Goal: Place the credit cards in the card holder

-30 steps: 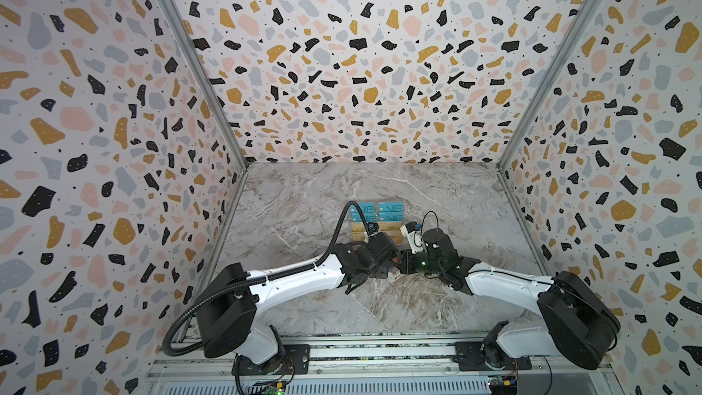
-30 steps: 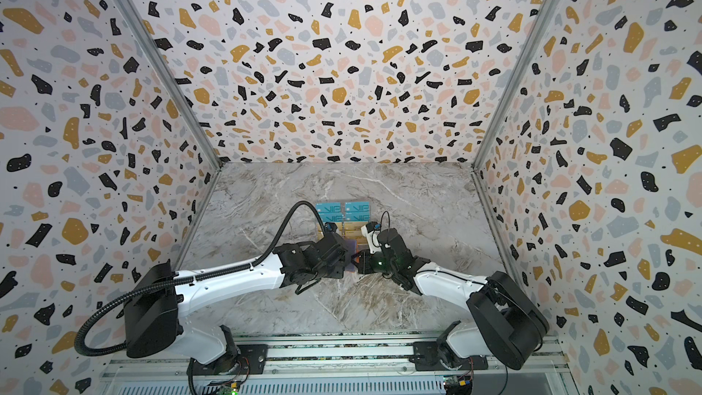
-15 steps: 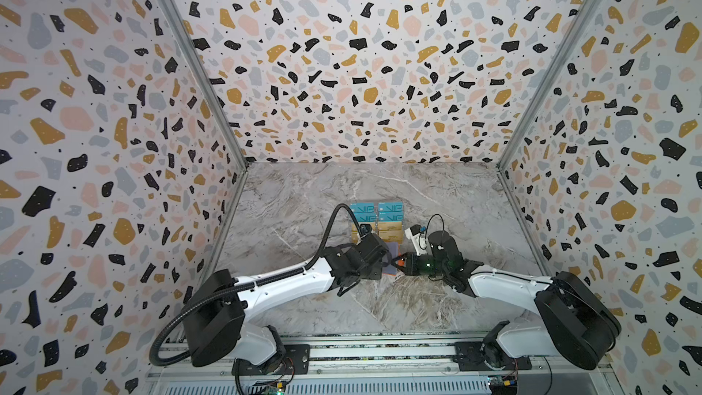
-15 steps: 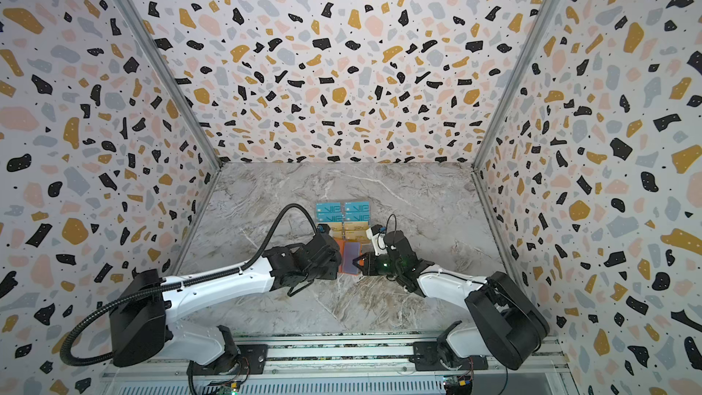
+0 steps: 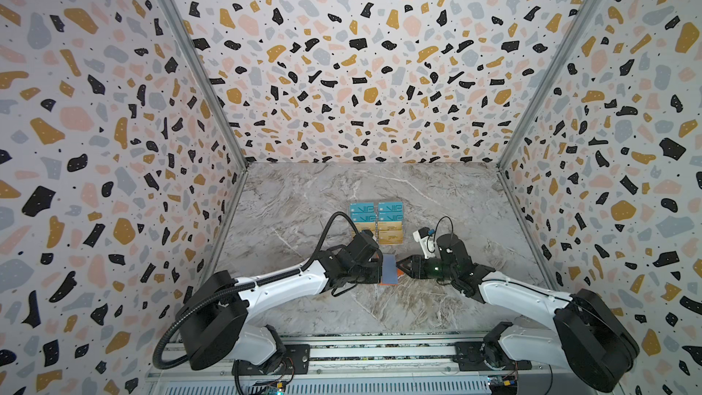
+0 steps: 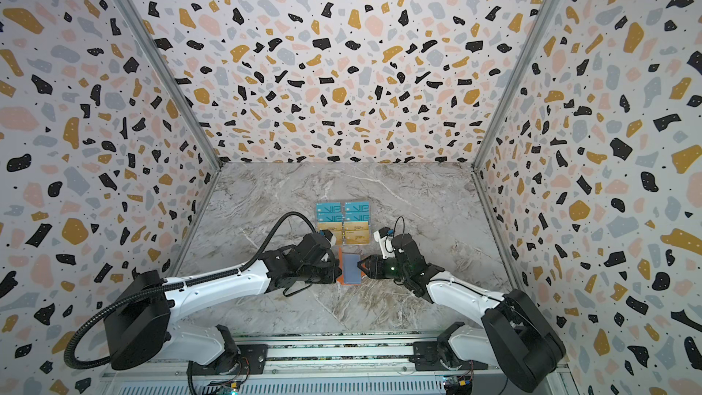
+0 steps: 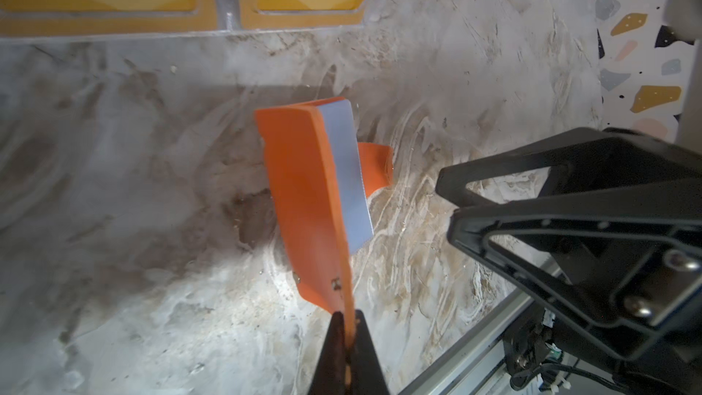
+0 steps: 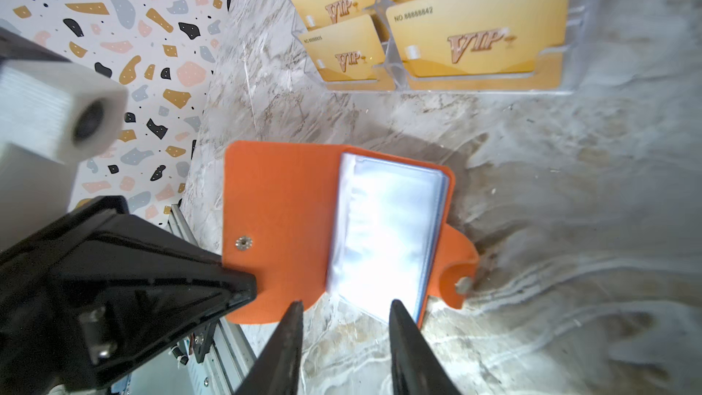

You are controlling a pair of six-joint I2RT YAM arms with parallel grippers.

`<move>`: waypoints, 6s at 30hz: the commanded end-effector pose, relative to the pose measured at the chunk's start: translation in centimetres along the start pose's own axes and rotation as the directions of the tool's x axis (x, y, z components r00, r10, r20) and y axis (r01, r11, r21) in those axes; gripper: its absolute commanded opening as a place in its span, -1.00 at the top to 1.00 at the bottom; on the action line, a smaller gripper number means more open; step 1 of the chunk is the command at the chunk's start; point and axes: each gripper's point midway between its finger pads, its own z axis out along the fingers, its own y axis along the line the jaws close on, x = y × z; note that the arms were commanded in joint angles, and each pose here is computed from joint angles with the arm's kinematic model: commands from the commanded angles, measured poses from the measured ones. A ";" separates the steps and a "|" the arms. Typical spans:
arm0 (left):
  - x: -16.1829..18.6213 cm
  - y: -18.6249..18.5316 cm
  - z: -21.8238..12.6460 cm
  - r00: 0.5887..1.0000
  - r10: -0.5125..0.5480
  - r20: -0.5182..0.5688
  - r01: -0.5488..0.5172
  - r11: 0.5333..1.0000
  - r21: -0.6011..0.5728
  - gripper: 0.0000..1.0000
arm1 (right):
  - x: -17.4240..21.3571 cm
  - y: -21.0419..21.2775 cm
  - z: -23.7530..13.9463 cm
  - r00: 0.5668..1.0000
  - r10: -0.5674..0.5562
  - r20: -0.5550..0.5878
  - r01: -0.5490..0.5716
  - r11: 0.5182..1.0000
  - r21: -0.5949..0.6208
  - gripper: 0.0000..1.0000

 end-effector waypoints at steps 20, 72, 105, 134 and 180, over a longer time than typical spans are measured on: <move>2.6 5.2 0.4 0.998 -0.026 -0.050 0.029 0.998 0.056 1.00 | 3.1 0.0 5.0 0.987 -0.098 -0.130 0.099 0.995 -0.003 0.59; -6.1 -2.9 -1.0 0.994 0.002 0.109 -0.019 0.989 0.150 0.31 | 4.8 -1.8 5.1 0.980 -0.084 -0.179 0.102 0.990 0.095 0.61; 2.1 6.8 3.8 1.000 -0.003 -0.029 0.002 1.000 -0.027 0.78 | 2.2 -0.4 6.6 0.968 -0.192 -0.161 0.205 0.977 0.064 0.61; 2.4 9.9 4.8 0.981 0.122 -0.148 -0.155 0.960 -0.233 0.85 | 0.7 -2.0 5.5 0.960 -0.213 -0.181 0.235 0.966 0.109 0.37; -2.1 3.0 4.3 0.999 -0.030 0.039 0.026 0.995 0.095 0.38 | 2.2 -0.6 5.4 0.962 -0.180 -0.203 0.200 0.976 0.082 0.55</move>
